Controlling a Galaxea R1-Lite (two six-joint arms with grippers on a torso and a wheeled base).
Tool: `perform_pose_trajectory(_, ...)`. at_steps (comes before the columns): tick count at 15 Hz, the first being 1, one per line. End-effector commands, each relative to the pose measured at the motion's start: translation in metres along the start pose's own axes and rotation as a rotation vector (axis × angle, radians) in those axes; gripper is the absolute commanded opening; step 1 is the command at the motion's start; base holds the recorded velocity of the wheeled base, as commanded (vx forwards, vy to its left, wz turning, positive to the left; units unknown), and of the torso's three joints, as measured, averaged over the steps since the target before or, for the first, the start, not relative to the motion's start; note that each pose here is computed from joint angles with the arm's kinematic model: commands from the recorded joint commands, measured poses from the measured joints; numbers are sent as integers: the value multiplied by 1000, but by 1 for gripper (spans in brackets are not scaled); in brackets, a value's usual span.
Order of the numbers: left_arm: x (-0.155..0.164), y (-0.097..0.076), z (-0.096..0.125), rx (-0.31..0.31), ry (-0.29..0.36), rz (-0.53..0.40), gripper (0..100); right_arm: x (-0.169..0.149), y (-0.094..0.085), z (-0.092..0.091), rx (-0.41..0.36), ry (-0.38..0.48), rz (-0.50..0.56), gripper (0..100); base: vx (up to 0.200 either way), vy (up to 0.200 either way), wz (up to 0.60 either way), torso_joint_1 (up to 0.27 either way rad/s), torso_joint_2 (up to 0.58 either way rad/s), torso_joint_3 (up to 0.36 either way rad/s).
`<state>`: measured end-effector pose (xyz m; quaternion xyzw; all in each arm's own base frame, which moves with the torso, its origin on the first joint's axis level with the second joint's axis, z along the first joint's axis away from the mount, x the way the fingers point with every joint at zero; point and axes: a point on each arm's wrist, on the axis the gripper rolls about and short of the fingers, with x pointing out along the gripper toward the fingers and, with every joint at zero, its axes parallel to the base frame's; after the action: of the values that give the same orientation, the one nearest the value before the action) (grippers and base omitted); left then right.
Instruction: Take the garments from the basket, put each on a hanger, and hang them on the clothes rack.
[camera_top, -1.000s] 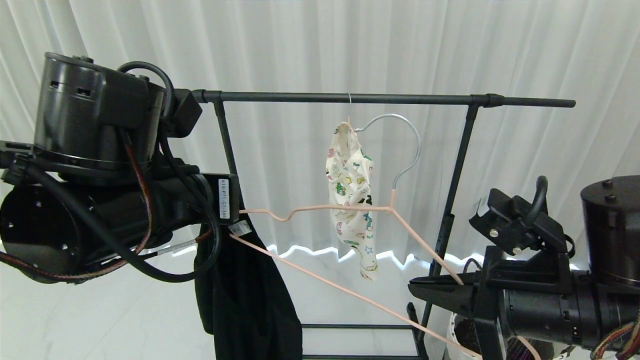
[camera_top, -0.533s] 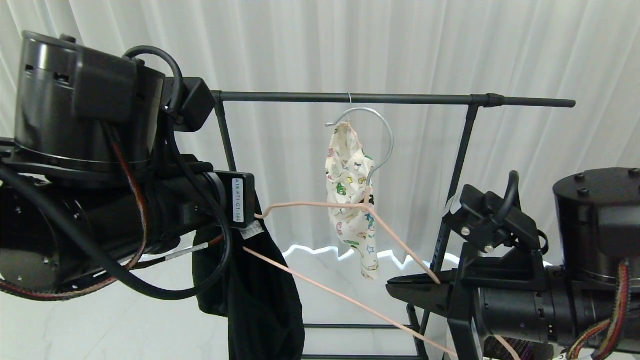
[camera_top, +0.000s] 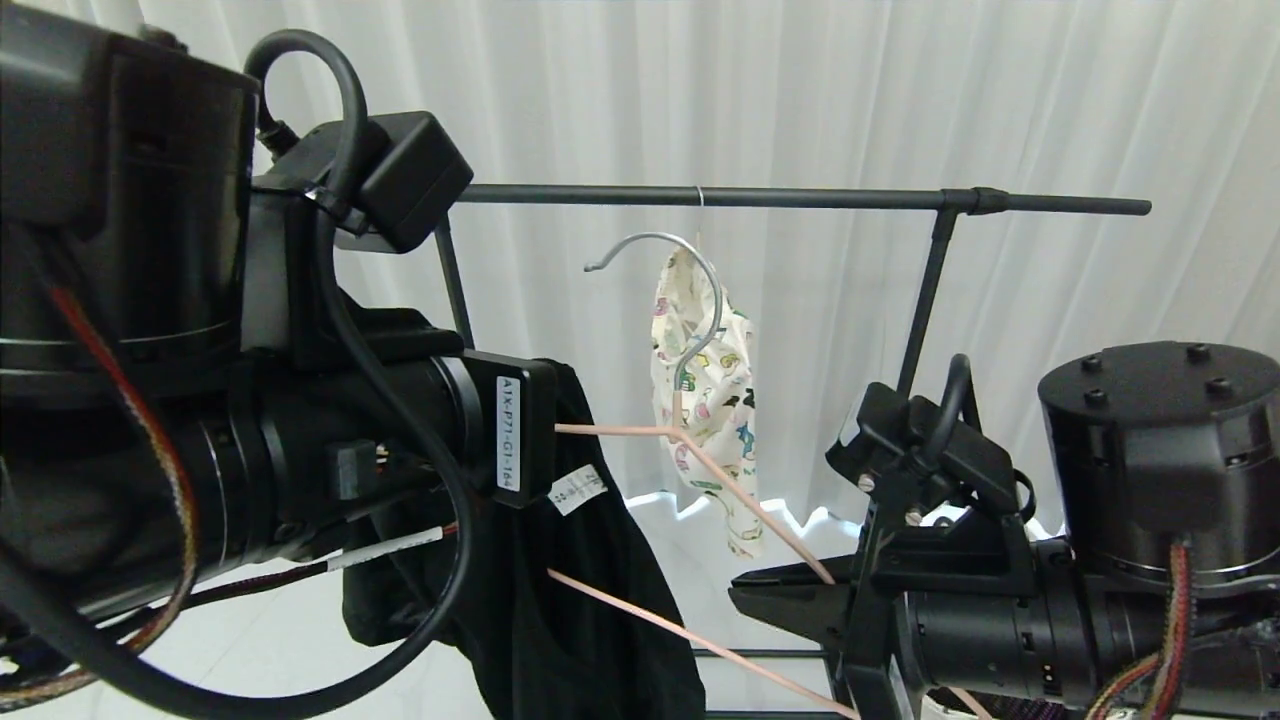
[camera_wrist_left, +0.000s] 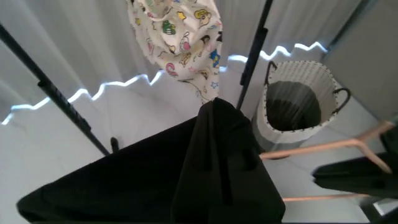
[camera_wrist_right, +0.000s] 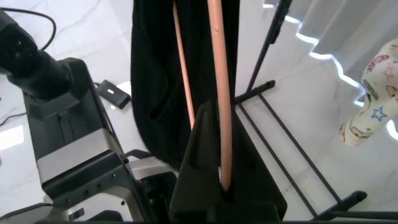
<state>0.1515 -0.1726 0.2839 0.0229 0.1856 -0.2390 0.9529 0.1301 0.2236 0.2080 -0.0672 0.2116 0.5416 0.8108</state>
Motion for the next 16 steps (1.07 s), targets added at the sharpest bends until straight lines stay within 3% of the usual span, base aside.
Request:
perform_pose_trajectory(1, -5, -6, 0, 7, -6, -31, 0, 8, 1, 1, -2, 11, 7, 0, 0, 0, 0, 0, 0, 0)
perform_pose_trajectory(4, -8, -14, 2, 10, -27, -69, 0, 14, 2, 0, -1, 22, 6, 0, 0, 0, 0, 0, 0, 0)
perform_pose_trajectory(7, -15, -21, 0, 24, -39, -110, 0, 26, 0, 3, 74, -6, -45, 0, 0, 0, 0, 0, 0, 0)
perform_pose_trajectory(16, -21, -16, -1, 46, -48, -95, 0, 27, -3, 9, 93, -94, -161, 0, 0, 0, 0, 0, 0, 0)
